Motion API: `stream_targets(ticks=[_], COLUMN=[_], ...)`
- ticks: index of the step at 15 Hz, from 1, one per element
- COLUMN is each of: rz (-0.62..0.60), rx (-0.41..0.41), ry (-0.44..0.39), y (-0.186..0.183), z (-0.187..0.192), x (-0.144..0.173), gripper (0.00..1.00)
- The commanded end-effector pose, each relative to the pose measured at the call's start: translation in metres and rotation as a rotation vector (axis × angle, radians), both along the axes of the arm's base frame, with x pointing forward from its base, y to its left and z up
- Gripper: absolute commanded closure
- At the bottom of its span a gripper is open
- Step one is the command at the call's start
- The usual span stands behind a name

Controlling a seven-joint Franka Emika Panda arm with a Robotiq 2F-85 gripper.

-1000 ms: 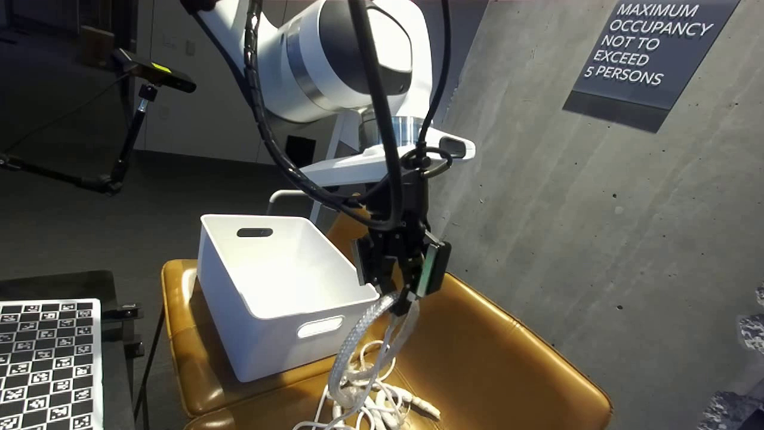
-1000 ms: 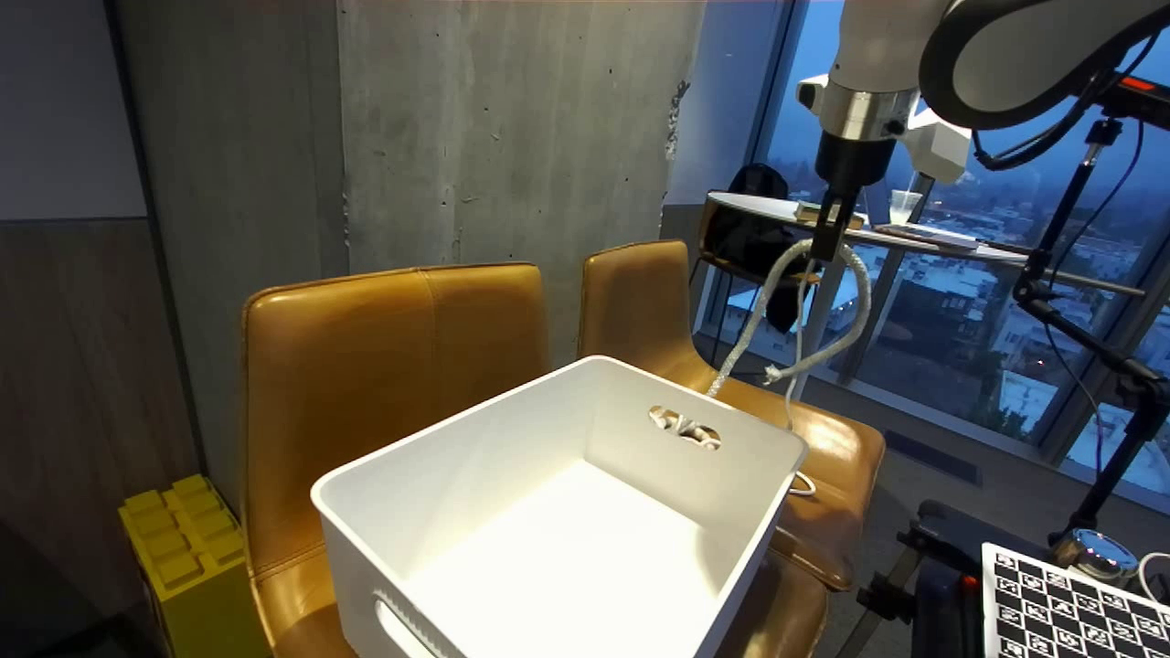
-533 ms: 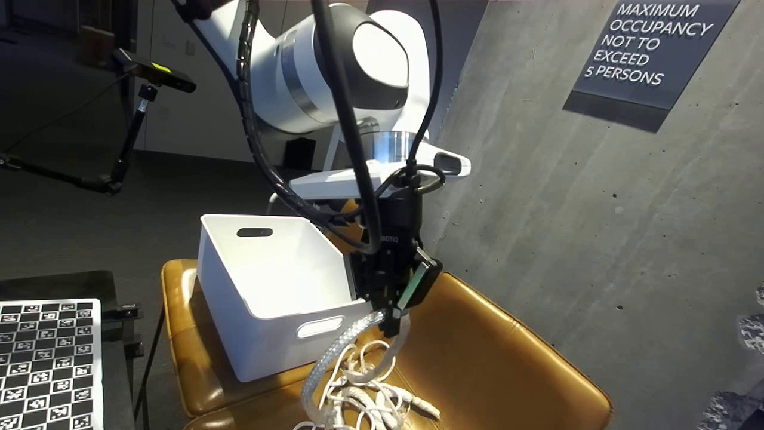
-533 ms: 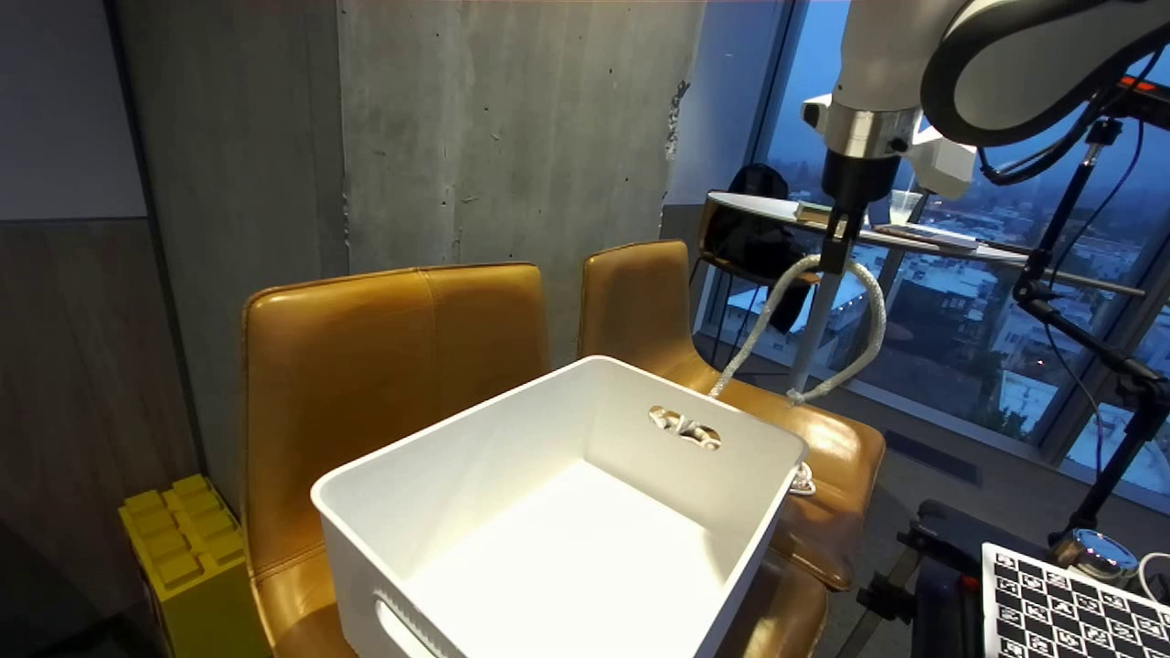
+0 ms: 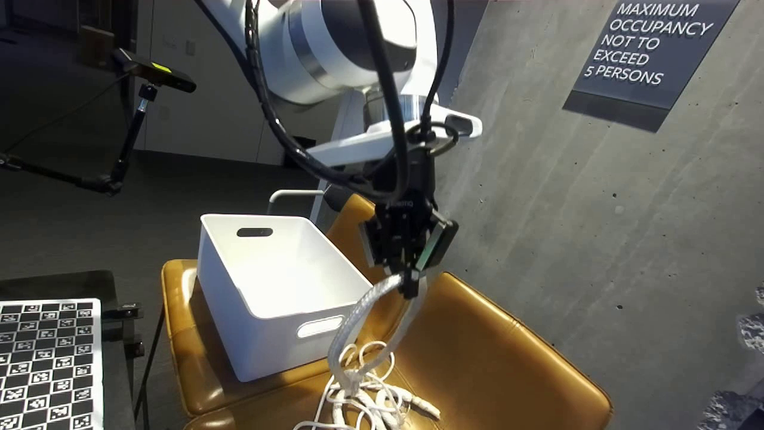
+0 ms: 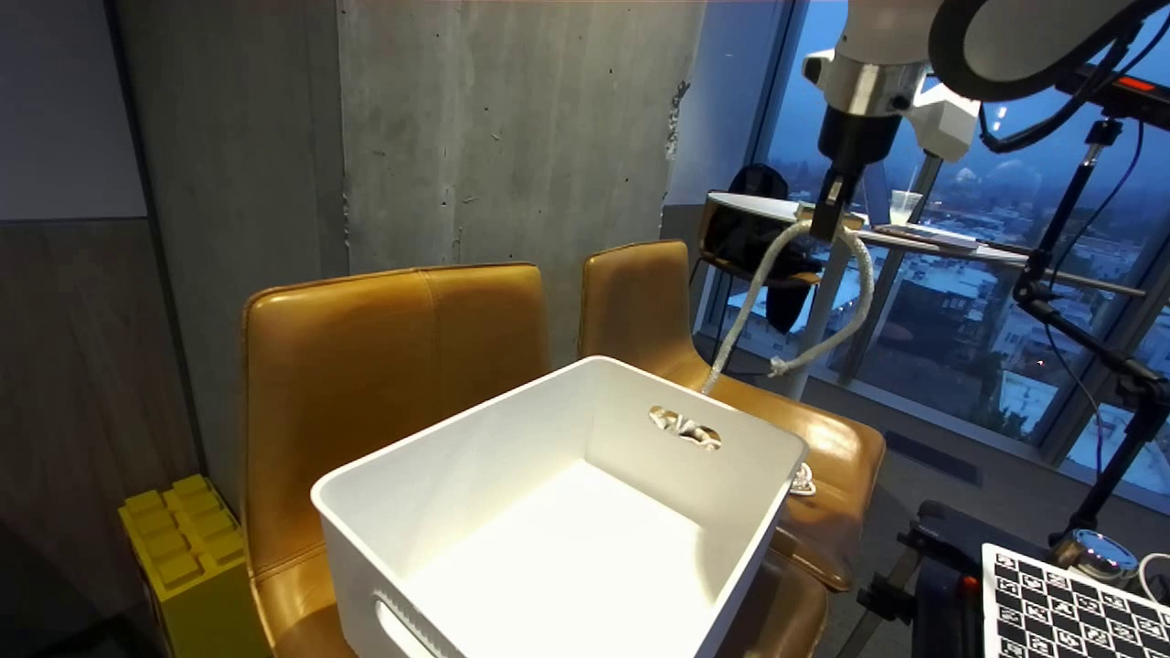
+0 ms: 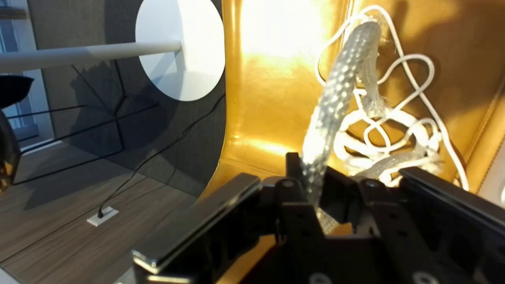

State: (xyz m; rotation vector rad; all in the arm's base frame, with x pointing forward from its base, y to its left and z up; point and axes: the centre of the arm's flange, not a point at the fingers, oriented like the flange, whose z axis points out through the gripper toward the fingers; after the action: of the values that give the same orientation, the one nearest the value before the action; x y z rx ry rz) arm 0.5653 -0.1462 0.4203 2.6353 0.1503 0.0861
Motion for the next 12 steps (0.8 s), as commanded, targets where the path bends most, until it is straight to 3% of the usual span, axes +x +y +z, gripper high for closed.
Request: stream_targets(ticks=[1,6,9,12], rz=[0.047,0.137,0.164,0.194], rx=[0.0,0.007,0.033,0.066], ry=[-0.092,-0.279,-0.342,-0.351], y=[0.054,0.126,0.169,0.214], z=[0.081,0.205,0.28,0.293], x=[-0.004,0.0,-0.002,-0.013], gripper=[0.98,0.98,0.98,0.98])
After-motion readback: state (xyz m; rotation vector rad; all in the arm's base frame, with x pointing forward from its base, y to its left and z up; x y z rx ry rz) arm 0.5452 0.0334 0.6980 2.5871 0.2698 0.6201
